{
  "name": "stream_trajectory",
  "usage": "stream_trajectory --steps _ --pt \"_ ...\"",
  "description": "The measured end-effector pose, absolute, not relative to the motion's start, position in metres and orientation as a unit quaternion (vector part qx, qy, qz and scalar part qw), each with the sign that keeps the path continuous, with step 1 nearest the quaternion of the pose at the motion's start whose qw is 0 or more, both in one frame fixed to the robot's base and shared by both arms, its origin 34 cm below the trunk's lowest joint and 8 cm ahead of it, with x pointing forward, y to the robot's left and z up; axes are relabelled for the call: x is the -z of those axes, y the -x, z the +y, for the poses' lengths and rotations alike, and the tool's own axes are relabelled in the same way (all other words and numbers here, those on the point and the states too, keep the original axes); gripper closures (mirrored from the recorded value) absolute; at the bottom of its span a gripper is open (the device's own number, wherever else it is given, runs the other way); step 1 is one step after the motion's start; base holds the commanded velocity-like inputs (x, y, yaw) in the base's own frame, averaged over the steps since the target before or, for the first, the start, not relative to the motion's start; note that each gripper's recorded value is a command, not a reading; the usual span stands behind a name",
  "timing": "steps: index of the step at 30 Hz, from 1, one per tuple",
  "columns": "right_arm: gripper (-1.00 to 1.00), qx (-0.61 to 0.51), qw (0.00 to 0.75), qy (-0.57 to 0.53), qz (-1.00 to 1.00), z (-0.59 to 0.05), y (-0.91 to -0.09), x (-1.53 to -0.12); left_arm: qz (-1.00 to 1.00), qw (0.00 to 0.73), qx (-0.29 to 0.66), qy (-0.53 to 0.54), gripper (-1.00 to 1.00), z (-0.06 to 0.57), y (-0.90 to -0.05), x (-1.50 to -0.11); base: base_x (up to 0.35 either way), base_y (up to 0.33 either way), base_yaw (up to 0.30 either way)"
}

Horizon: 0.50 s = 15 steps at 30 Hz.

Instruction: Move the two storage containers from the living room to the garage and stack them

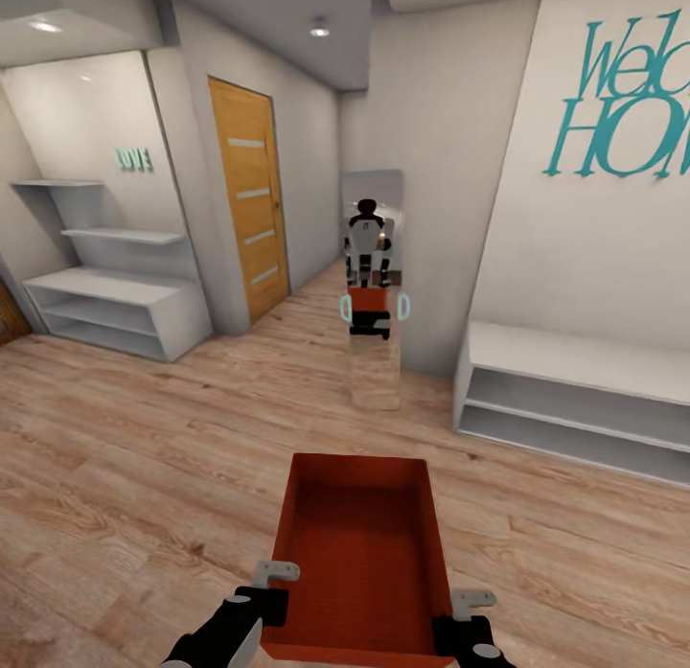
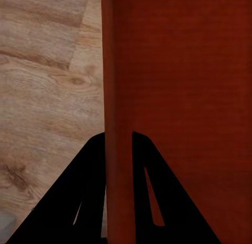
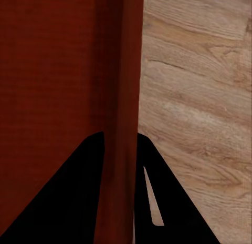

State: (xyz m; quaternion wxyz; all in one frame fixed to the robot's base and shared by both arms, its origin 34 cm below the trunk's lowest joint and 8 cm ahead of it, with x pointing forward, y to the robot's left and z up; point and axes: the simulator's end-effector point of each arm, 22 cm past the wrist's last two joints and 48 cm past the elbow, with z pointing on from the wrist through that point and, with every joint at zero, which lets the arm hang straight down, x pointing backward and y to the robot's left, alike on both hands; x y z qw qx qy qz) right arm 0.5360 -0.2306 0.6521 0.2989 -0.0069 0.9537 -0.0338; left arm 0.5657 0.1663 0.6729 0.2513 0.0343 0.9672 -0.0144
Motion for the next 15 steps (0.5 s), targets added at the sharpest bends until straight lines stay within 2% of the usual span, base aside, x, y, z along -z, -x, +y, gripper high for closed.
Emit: stream_trajectory --steps 15 --pt "1.0 0.034 0.299 0.007 0.954 -0.2306 -0.536 -0.6521 0.967 0.251 0.014 -0.034 1.0 0.1663 -0.5658 -0.673 0.323 0.0 0.272"
